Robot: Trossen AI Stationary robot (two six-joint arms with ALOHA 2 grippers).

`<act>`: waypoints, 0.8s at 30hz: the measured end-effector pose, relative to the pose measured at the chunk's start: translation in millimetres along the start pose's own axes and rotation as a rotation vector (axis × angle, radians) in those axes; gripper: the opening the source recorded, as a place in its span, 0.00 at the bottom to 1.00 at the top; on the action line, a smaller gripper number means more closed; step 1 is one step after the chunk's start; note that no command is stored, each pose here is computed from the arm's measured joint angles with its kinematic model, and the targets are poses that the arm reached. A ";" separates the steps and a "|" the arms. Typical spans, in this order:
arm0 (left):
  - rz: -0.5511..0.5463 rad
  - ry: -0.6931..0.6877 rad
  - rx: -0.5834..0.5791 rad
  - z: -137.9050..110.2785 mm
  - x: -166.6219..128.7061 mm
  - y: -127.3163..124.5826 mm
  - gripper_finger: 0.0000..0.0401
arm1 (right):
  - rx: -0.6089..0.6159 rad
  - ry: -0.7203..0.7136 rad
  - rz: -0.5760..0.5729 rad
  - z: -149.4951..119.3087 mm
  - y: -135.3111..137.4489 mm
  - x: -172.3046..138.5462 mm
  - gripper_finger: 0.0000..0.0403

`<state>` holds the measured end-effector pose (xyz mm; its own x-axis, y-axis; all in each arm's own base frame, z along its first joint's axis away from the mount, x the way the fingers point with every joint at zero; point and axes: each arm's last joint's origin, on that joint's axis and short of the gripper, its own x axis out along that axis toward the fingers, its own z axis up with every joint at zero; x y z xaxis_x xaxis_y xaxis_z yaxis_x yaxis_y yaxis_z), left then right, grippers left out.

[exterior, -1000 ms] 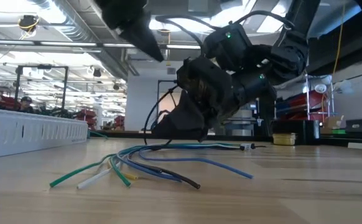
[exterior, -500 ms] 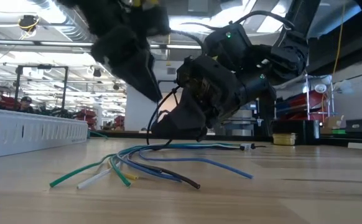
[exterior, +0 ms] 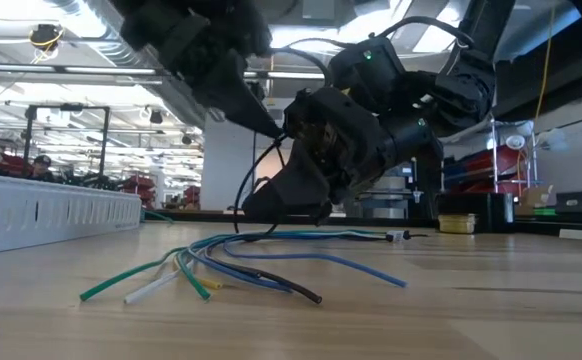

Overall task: Ziptie cables
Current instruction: Wrap the colored cables with the black zip tie

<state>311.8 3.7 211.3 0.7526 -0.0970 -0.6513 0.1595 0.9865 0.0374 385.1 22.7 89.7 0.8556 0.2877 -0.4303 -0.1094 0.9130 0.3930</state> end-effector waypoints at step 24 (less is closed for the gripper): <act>-0.039 -0.012 0.034 -8.5 16.0 -2.5 0.13 | -0.031 -0.029 0.009 11.9 2.9 4.1 0.00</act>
<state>318.1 0.9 194.4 0.7529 -0.1373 -0.6437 0.2103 0.9769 0.0376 394.3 23.1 98.8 0.8686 0.2883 -0.4030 -0.1330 0.9191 0.3710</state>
